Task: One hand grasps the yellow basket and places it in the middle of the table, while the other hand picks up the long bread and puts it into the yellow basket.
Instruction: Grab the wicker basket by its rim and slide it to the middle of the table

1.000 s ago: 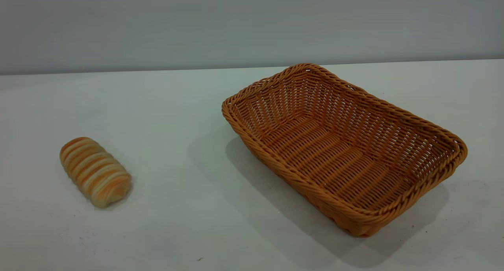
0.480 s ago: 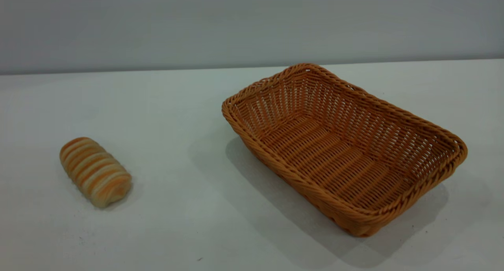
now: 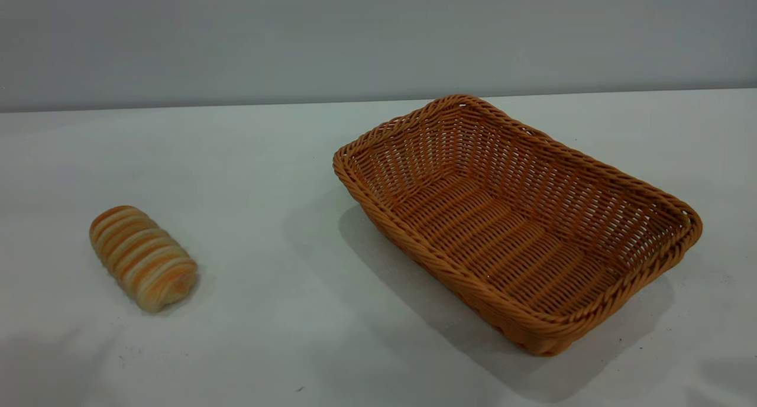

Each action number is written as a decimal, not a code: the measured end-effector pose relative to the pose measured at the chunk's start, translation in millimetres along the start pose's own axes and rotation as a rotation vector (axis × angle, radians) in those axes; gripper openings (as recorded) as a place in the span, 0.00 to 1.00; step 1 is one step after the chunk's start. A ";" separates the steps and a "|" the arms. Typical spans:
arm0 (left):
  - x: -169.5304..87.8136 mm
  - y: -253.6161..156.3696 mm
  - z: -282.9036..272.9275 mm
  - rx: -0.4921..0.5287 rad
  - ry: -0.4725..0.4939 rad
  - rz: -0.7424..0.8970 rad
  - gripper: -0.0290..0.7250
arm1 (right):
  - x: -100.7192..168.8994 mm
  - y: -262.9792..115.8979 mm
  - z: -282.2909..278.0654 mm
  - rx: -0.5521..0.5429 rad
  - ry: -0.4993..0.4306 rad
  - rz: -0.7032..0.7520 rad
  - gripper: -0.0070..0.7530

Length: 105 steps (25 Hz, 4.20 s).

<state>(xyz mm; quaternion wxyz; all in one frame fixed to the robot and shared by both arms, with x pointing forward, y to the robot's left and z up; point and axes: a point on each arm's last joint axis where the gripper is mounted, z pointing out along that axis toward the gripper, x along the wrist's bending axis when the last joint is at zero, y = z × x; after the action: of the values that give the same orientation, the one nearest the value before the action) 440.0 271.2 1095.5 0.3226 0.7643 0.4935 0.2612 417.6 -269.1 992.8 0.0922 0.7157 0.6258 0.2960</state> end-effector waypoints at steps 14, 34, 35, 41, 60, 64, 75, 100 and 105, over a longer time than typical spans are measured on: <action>46.2 74.8 116.5 0.045 0.007 0.071 0.56 | -3.9 31.9 88.8 0.122 0.035 0.273 0.66; 62.9 79.0 202.4 0.077 -0.020 0.007 0.56 | -21.9 16.6 175.8 0.301 0.013 0.424 0.69; 63.1 78.7 203.5 0.076 -0.019 0.007 0.56 | -22.1 15.9 180.0 0.307 0.020 0.435 0.69; 64.0 78.1 206.8 0.067 -0.011 0.008 0.56 | -26.4 8.8 199.7 0.332 0.033 0.448 0.66; 64.2 79.0 206.8 0.060 -0.010 0.015 0.56 | -16.6 9.2 214.7 0.356 0.192 0.332 0.35; 63.8 78.5 206.7 0.065 -0.014 0.015 0.56 | 9.5 22.3 217.7 0.374 0.267 0.187 0.35; 63.2 77.7 206.7 0.074 -0.021 0.015 0.56 | 73.6 41.3 220.2 0.512 0.145 -0.222 0.35; 61.3 75.3 206.4 0.100 -0.042 0.013 0.56 | 98.3 34.1 236.6 0.502 0.097 -0.341 0.66; 60.4 74.2 206.2 0.112 -0.052 0.013 0.56 | 90.2 53.5 221.7 0.442 0.061 -0.369 0.71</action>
<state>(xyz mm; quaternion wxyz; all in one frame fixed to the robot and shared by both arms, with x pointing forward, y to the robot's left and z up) 654.3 255.7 1020.9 0.2902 0.7909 0.4938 0.2153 585.9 -141.2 868.5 -0.0328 0.5833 0.7972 0.1521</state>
